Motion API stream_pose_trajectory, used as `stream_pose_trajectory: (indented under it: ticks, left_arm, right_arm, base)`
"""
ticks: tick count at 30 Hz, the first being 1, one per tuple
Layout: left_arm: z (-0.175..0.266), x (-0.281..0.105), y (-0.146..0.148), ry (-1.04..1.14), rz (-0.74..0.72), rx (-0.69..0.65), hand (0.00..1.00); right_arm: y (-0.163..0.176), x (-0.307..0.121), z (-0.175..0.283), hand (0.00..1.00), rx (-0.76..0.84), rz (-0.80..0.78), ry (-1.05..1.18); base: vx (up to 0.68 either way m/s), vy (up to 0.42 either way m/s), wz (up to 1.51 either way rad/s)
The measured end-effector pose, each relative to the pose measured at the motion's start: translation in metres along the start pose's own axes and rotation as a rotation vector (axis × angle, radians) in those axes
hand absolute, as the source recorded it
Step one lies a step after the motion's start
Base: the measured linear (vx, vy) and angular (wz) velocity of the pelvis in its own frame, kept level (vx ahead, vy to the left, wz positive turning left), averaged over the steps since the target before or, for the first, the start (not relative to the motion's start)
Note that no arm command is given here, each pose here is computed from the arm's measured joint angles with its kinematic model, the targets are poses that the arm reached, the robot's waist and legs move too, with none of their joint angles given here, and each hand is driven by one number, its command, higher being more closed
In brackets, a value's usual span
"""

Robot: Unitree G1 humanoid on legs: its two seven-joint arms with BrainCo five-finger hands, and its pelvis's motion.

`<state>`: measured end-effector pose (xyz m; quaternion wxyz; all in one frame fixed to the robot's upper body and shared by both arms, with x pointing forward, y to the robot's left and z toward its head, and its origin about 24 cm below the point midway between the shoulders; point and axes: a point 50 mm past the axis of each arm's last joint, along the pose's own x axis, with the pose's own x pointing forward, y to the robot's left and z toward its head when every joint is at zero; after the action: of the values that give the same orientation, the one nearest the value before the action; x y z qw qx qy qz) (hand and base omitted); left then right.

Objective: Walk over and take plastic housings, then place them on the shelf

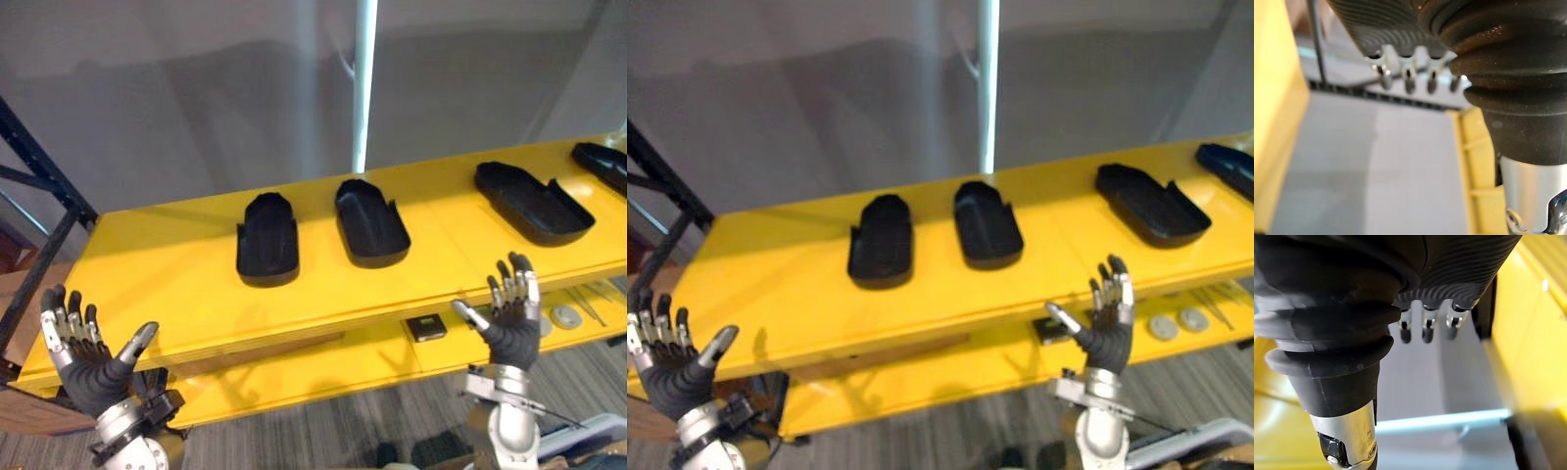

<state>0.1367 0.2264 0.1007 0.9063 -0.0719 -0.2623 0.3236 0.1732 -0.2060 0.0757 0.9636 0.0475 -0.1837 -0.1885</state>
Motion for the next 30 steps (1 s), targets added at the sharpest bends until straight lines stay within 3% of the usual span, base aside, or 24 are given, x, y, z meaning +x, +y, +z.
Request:
stream_pose_trajectory:
  ticks: [7, 11, 20, 24, 30]
  left_arm:
    - [-0.005, 0.017, -0.054, -0.047, -0.194, -0.196, 0.00]
    - [-0.016, 0.017, -0.065, 0.009, -0.126, -0.212, 0.00]
    - [-0.016, 0.016, -0.079, 0.007, -0.134, -0.182, 0.00]
    - [-0.009, 0.021, -0.083, -0.047, -0.119, -0.226, 0.00]
    - [0.001, 0.016, -0.076, -0.070, -0.211, -0.252, 0.00]
  right_arm:
    - [-0.009, 0.002, 0.001, 0.00, -0.066, -0.069, -0.018]
    - [-0.017, -0.004, 0.002, 0.00, -0.027, 0.053, -0.005]
    - [0.035, 0.017, 0.010, 0.00, 0.120, 0.305, -0.122]
    - [0.040, 0.032, 0.011, 0.00, 0.137, 0.232, -0.153]
    - [0.034, -0.001, -0.006, 0.00, 0.157, 0.089, -0.009]
  base:
    - [0.06, -0.010, -0.89]
    - [-0.01, 0.037, -1.85]
    - [0.00, 0.060, -0.29]
    - [-0.09, 0.004, 0.35]
    - [-0.25, 0.077, -0.40]
